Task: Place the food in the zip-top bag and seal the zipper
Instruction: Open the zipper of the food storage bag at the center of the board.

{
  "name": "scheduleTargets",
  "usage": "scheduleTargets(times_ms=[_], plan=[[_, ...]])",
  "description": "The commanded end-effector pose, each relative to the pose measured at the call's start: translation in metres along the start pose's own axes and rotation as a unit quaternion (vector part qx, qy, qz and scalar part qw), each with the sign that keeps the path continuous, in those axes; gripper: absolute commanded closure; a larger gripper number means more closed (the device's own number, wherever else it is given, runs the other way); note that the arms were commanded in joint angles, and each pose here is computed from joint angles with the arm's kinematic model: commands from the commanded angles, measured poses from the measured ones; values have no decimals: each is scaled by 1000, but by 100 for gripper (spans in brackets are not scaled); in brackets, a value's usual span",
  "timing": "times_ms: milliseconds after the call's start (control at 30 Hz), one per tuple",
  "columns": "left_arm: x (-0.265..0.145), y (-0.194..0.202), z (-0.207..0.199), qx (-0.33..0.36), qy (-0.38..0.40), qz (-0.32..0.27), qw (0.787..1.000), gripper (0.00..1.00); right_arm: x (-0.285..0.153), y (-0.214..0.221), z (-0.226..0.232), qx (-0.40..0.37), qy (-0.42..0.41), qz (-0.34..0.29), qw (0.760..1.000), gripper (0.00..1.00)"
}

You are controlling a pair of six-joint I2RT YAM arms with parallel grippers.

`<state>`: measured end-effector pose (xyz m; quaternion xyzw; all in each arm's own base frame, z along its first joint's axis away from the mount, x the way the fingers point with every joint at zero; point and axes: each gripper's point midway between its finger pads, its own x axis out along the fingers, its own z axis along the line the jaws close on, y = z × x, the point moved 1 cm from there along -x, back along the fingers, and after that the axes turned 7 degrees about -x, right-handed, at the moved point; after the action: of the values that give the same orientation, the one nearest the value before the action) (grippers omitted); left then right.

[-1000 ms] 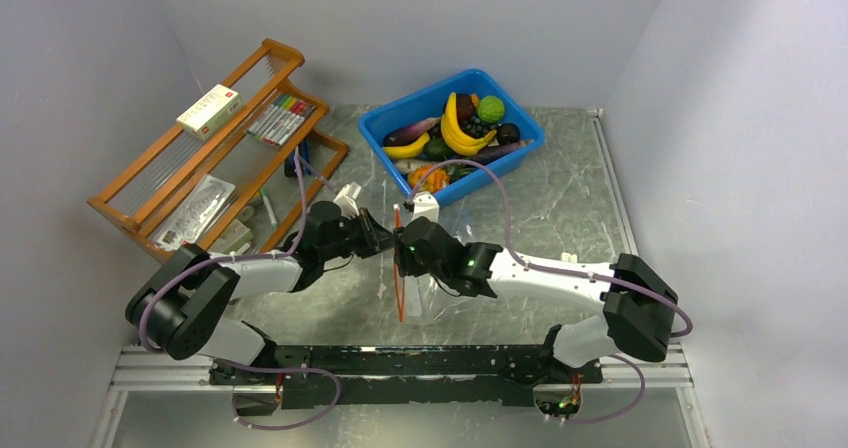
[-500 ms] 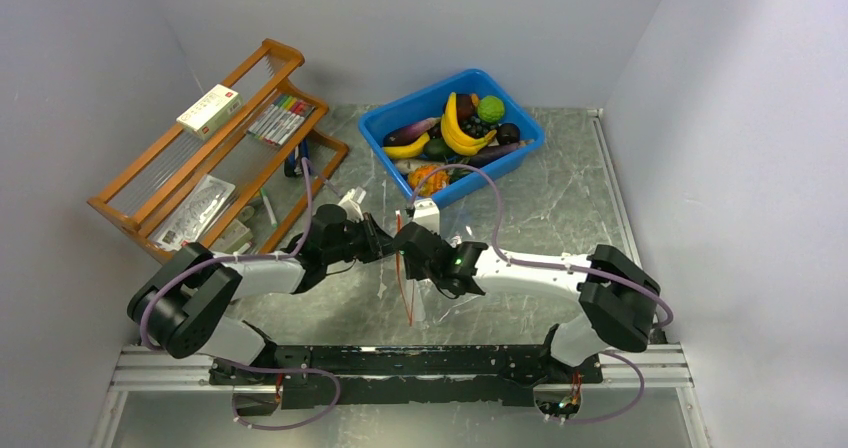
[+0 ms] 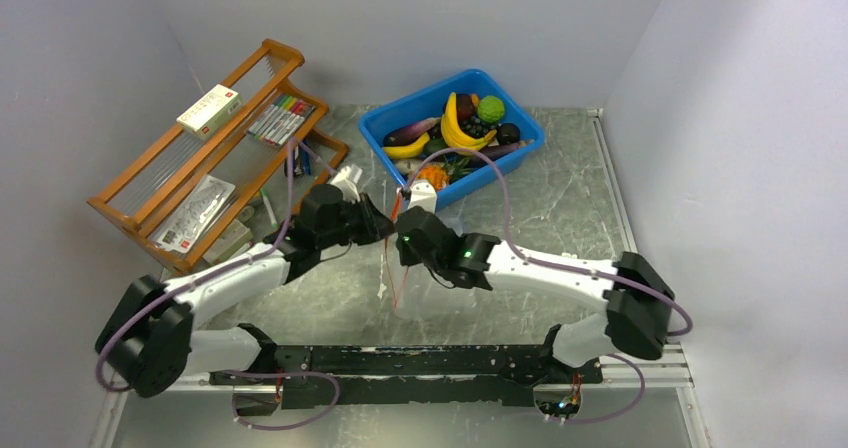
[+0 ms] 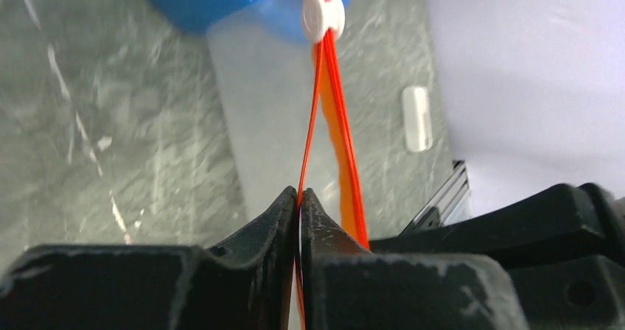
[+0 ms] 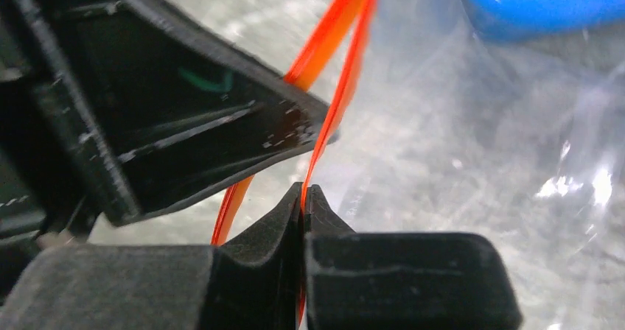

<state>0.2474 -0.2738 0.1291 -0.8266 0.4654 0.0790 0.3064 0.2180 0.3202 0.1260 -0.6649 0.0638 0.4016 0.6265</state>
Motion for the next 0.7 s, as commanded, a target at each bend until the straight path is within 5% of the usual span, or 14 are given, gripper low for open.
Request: scheduleTargets(times_ms=[0, 300, 667], plan=[[-33, -34, -24, 64, -49, -40, 996, 93, -39, -69, 31, 17, -90, -92, 991, 100], [-82, -72, -58, 127, -112, -58, 984, 84, -59, -105, 37, 35, -110, -146, 983, 100], [-81, -72, -32, 147, -190, -28, 970, 83, -57, -97, 7, 24, -37, -145, 988, 100]])
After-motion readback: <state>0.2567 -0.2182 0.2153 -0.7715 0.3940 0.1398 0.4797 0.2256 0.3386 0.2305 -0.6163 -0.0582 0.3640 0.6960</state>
